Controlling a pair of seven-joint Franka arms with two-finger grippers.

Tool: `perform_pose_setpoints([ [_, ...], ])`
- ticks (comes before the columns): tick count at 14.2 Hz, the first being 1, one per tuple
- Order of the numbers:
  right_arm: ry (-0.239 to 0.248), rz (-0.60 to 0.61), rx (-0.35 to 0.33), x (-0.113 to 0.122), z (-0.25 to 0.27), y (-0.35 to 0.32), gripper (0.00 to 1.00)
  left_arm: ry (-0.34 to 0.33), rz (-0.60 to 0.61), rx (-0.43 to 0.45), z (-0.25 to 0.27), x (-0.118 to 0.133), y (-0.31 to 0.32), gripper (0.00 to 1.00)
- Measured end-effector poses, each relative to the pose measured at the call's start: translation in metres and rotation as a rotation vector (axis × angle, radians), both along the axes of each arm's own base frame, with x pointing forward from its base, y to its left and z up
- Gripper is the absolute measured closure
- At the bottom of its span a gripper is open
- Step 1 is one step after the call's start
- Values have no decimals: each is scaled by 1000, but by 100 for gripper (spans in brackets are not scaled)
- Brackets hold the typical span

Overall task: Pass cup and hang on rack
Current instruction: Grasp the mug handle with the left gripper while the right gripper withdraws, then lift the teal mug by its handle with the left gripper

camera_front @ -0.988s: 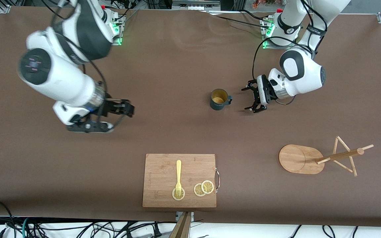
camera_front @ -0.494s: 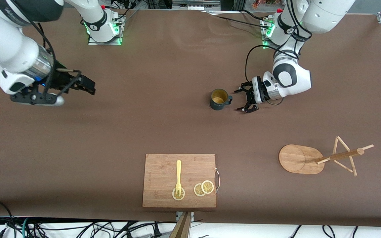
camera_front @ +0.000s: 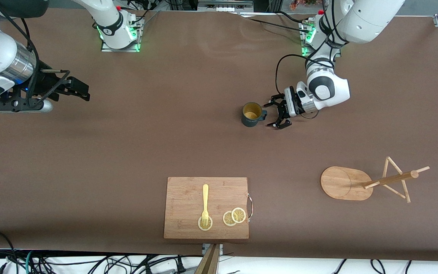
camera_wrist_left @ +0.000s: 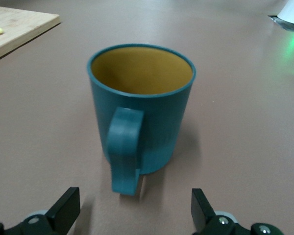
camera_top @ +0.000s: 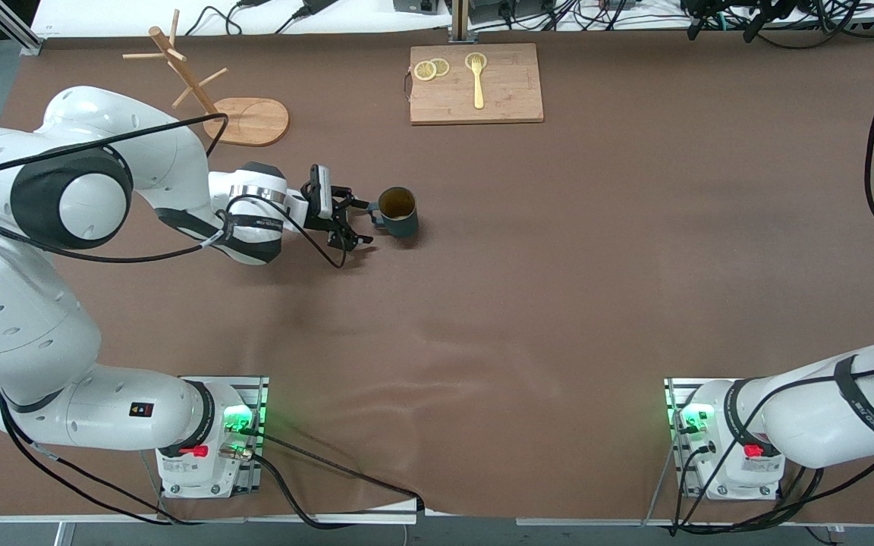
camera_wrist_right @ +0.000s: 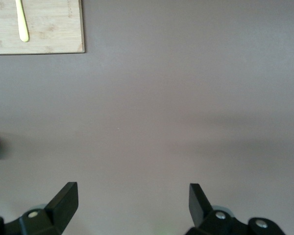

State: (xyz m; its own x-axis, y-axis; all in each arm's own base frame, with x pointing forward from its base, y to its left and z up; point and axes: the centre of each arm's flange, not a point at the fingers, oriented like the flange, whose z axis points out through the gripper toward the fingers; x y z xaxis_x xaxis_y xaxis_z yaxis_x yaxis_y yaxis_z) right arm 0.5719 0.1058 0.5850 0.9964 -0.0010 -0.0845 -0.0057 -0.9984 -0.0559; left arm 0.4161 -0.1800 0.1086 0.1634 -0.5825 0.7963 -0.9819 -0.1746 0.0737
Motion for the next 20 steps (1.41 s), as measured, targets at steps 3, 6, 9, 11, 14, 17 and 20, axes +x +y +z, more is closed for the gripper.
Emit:
perform_pose_setpoints([
  [3, 1, 9, -17, 1, -2, -7, 0, 0, -6, -3, -2, -1, -5, 0],
  [6, 5, 13, -18, 2, -4, -12, 0, 0, -11, -4, -2, -1, -8, 0],
  [9, 4, 13, -20, 3, -3, -17, 0, 3, -11, -6, -3, -2, -12, 2],
  [11, 5, 5, -16, 1, 0, -24, 0, 7, -12, -8, -4, -4, -15, 15],
  [14, 6, -10, -18, -4, 7, -28, 0, 6, -15, -8, -4, -5, -16, 30],
  [17, -6, -7, -59, -6, 12, -29, 0, 4, -14, -8, -4, -4, -16, 66],
  [20, -11, -5, -74, -7, 14, -30, 0, -1, -12, -8, -2, -1, -16, 79],
])
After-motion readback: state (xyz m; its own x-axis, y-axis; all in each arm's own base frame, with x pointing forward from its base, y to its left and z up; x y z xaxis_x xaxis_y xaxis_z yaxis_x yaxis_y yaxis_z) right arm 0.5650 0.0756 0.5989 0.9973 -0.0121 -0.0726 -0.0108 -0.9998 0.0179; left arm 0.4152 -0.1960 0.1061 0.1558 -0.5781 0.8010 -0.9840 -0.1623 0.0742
